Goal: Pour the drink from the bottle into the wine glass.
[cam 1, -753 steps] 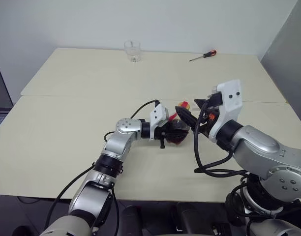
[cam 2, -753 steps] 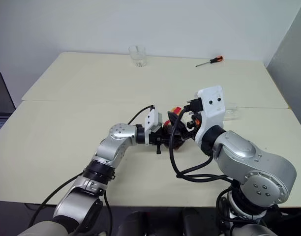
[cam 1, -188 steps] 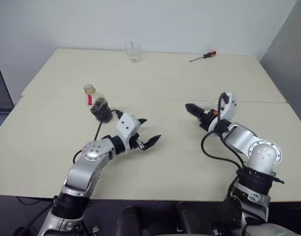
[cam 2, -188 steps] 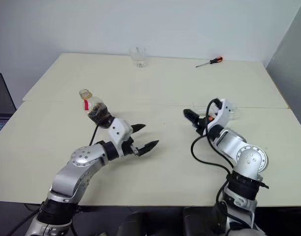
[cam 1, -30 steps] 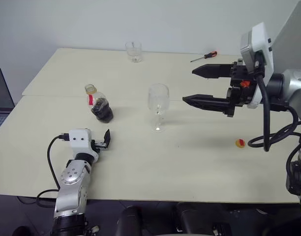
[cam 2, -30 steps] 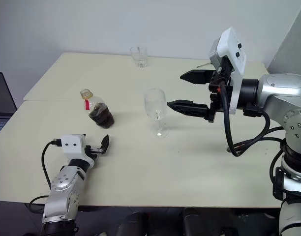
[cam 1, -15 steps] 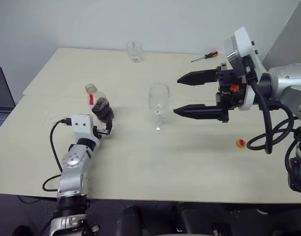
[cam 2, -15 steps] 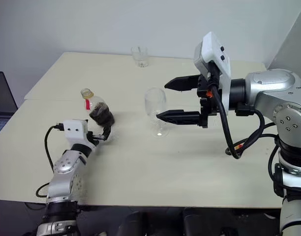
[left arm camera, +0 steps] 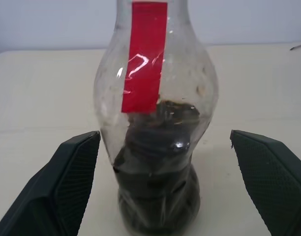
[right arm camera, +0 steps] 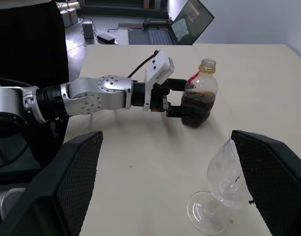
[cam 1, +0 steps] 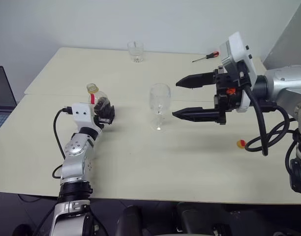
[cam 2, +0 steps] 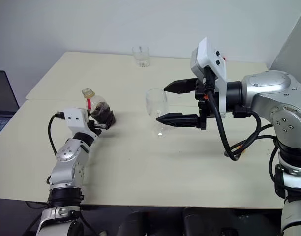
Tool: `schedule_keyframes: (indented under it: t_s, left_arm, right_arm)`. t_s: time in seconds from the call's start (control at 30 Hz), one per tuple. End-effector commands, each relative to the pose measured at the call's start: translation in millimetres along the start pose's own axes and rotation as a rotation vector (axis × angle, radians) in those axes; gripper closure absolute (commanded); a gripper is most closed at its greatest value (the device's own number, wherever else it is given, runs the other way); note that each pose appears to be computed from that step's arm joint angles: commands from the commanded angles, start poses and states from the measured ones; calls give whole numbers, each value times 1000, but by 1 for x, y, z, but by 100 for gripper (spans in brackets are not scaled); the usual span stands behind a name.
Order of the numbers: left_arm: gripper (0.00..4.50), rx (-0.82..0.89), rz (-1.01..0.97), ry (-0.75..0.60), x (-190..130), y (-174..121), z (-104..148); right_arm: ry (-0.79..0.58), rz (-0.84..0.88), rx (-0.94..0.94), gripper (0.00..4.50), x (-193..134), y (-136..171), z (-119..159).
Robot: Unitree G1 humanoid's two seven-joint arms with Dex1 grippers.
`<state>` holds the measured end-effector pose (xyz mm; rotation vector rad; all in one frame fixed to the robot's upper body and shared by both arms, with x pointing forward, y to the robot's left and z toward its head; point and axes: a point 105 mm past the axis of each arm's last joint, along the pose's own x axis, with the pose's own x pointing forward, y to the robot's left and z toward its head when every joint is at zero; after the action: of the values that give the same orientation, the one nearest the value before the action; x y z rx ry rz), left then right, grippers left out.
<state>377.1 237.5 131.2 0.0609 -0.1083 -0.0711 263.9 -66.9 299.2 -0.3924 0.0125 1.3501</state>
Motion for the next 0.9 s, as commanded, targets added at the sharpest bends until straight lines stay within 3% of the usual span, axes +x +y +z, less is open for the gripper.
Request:
schedule_keyframes:
  t_s: [0.03,0.73,0.9]
  left_arm:
    - [0,19,-2,-41,1,4,13]
    - [0,-1,-138,6,29,-6,8]
    - [115,3,-159,-9,34,-9,11]
  right_arm:
    - [-10,-3,-35,3,-1,5,6]
    - [73,-37,-5,3,4,8,-17]
    - [84,-49,0,0,2,9,-18]
